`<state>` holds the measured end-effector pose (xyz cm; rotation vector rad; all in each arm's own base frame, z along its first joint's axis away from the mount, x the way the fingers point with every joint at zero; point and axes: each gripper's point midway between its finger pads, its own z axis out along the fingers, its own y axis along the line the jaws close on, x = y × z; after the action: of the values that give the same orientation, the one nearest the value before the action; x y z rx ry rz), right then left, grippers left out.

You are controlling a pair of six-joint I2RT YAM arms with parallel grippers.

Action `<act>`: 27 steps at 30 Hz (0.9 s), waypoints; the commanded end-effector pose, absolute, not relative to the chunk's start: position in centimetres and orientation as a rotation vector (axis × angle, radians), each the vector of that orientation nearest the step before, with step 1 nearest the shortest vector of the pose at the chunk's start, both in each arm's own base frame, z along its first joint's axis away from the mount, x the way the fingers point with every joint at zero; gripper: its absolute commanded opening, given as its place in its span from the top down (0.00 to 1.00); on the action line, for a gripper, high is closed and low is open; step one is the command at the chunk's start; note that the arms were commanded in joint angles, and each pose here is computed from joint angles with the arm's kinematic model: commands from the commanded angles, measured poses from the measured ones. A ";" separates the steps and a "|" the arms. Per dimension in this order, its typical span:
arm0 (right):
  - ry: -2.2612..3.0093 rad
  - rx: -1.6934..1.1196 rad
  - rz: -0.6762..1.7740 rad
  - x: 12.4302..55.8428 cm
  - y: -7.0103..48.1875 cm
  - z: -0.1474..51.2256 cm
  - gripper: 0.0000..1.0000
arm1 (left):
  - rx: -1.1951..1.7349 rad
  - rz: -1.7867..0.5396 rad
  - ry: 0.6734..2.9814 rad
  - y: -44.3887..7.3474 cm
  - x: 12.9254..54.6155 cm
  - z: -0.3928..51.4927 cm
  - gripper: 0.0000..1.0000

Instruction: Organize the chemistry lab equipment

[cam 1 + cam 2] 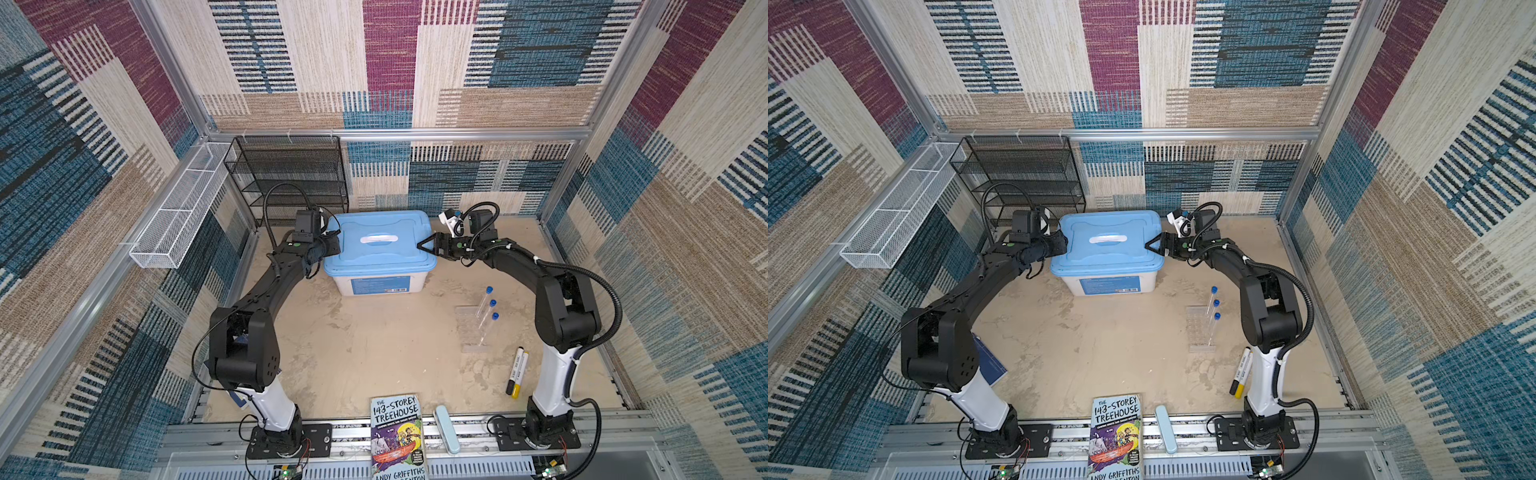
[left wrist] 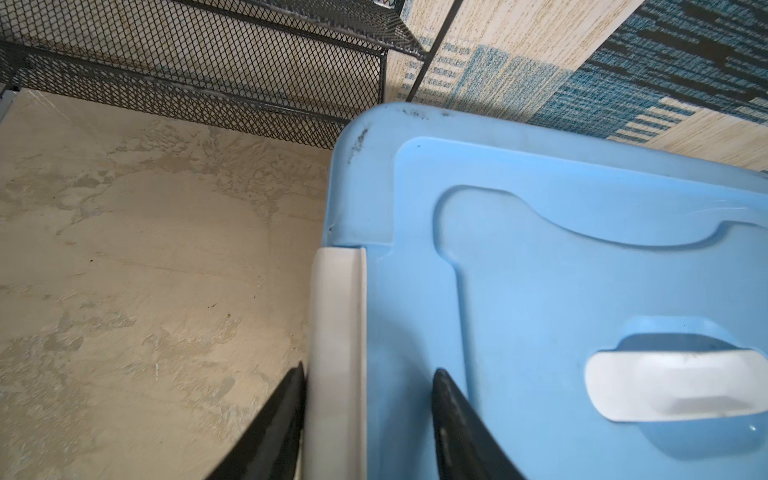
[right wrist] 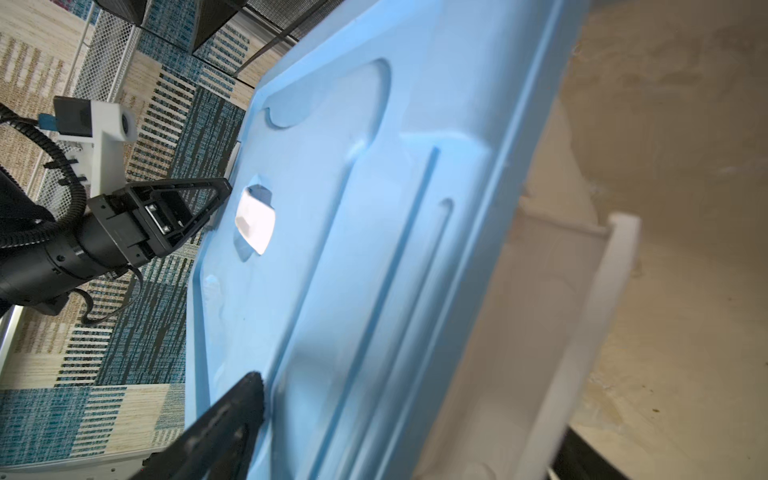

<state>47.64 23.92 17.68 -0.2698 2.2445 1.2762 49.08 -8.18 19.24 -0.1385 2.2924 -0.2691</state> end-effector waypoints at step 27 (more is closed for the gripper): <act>2.351 -0.281 0.683 48.0 26.0 16.8 0.24 | -0.082 -0.409 2.435 -12.6 46.6 17.3 0.51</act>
<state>49.67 25.08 18.43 -0.1705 2.2922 0.6775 48.91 -9.11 19.53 -0.1660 2.3046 -0.2126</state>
